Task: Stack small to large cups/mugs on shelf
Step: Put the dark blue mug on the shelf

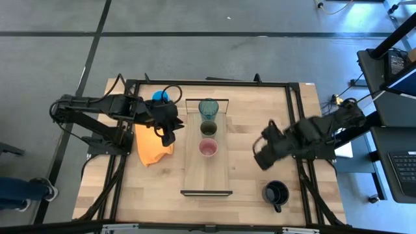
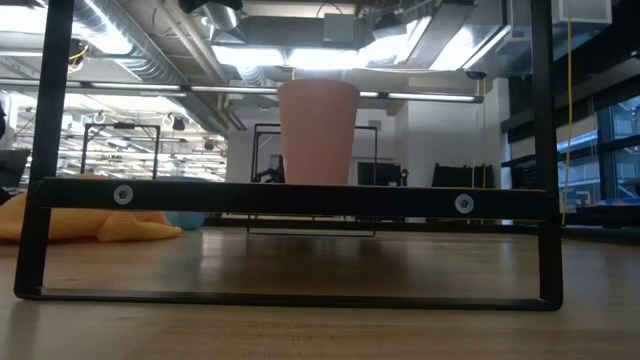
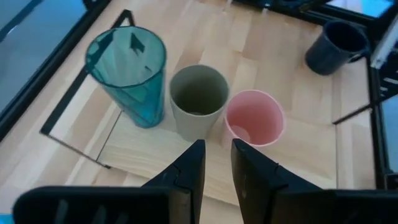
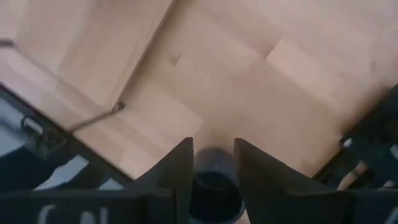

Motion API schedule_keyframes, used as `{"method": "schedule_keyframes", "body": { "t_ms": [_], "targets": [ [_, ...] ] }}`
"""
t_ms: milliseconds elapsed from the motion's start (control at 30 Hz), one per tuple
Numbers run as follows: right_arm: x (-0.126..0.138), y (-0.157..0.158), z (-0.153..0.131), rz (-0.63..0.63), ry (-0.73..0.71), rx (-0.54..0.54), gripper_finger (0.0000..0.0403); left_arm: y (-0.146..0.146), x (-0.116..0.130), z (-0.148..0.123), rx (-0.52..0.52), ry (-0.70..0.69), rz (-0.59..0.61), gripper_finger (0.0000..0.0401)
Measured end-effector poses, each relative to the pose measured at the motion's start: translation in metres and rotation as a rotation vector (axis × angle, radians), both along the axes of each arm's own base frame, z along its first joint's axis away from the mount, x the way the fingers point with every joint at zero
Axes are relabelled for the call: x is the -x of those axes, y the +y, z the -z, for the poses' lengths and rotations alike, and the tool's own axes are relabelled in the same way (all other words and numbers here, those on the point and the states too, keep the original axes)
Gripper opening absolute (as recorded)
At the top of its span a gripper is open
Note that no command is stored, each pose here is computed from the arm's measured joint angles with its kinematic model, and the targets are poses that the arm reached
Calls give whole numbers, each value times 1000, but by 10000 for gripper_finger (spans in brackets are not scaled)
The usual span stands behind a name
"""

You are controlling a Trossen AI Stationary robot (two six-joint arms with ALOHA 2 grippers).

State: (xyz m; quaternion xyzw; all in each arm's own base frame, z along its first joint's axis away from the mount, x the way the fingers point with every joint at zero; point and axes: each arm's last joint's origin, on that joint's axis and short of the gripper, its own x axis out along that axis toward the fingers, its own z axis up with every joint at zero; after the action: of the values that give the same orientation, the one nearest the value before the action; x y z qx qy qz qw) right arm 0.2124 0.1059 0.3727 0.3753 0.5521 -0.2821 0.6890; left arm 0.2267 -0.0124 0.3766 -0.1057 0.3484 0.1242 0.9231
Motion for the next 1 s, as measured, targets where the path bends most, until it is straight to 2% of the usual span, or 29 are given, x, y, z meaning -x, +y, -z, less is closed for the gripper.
{"method": "schedule_keyframes", "body": {
  "t_ms": [167,300,467,567,700,1000],
  "targets": [
    [12,43,10,36,28,-4,117,6,0,0,-9,8,23,72],
    [23,73,22,126,57,26,117,12,-1,0,5,11,67,72],
    [33,100,41,219,159,42,117,17,-3,-2,28,-20,103,72],
    [43,112,55,297,237,52,117,19,-3,-2,40,-24,107,72],
    [48,122,74,320,365,58,117,19,-3,-2,41,-23,106,72],
    [43,129,91,340,412,114,117,19,-3,-2,43,-21,105,72]
  ]
}}
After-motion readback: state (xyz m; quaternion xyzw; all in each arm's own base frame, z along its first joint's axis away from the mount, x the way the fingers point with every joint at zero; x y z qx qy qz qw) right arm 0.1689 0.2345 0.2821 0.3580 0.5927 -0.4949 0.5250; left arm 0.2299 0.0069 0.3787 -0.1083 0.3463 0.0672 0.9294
